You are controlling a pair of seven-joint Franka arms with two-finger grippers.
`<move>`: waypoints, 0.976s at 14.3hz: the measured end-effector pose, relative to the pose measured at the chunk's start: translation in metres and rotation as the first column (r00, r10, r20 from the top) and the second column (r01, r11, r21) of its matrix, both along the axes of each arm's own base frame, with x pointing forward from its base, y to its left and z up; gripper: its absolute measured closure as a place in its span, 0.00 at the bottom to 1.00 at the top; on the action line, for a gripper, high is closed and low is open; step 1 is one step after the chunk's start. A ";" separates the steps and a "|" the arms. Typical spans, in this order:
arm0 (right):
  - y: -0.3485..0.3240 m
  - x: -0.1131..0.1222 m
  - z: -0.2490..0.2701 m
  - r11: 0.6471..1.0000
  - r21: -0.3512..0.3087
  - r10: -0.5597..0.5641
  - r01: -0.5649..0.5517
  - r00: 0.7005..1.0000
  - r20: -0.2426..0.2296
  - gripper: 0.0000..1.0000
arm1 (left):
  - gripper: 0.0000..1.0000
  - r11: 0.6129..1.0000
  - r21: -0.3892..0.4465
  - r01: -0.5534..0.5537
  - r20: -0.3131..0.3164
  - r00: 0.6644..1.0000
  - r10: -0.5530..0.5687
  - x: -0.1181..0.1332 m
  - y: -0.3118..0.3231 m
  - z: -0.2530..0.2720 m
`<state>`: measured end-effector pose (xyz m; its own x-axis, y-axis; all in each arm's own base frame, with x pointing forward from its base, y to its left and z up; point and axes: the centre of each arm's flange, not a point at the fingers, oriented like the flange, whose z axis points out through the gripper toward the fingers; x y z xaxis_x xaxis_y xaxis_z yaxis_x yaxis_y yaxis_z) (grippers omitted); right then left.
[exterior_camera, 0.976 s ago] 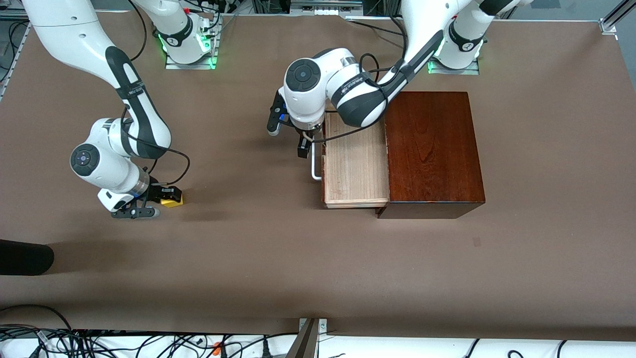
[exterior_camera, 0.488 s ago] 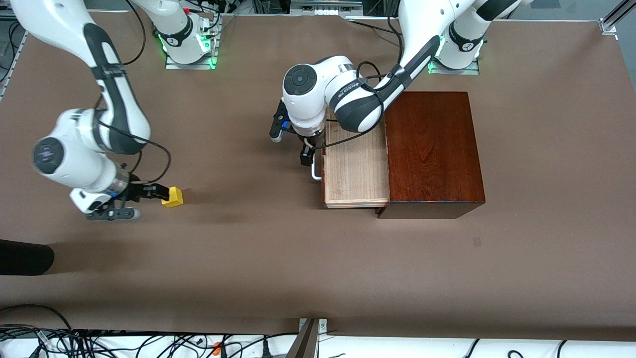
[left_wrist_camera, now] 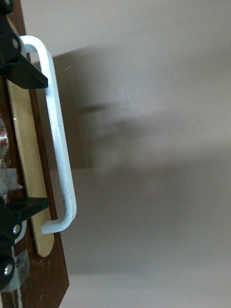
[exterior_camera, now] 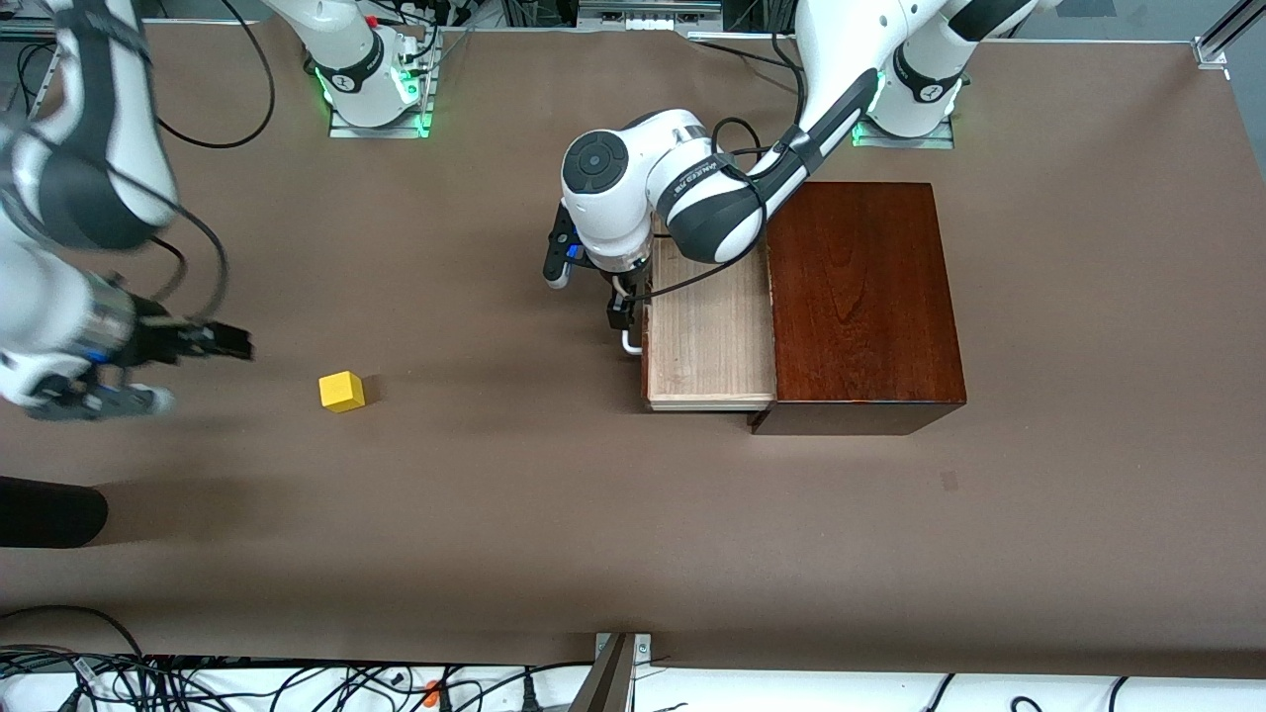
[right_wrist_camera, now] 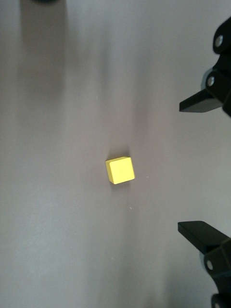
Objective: Open drawer, take yellow block, close drawer
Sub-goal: 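Set the cube on the table and open the right gripper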
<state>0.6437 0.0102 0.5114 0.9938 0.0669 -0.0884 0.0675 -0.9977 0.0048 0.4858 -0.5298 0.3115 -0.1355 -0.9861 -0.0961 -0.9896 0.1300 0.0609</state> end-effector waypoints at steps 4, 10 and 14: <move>-0.014 -0.017 0.061 1.000 -0.001 -0.023 0.023 0.997 0.069 0.00 | 0.00 0.997 0.050 -0.066 -0.009 0.998 0.067 0.007 0.011 0.001; -0.043 -0.019 0.063 0.995 0.046 -0.086 0.084 0.995 0.044 0.00 | 0.00 0.983 0.130 -0.129 -0.016 0.991 0.132 0.018 0.032 0.000; -0.044 -0.026 0.077 0.995 0.045 -0.090 0.088 0.994 0.060 0.00 | 0.00 0.980 0.150 -0.130 -0.019 0.991 0.134 0.018 0.035 0.000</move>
<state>0.6175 -0.0340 0.5883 0.9995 -0.0197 -0.0253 -0.0206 -0.9991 -0.0358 0.5041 -0.4952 0.3118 -0.0102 -0.9705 -0.2408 -0.9950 -0.0140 0.0984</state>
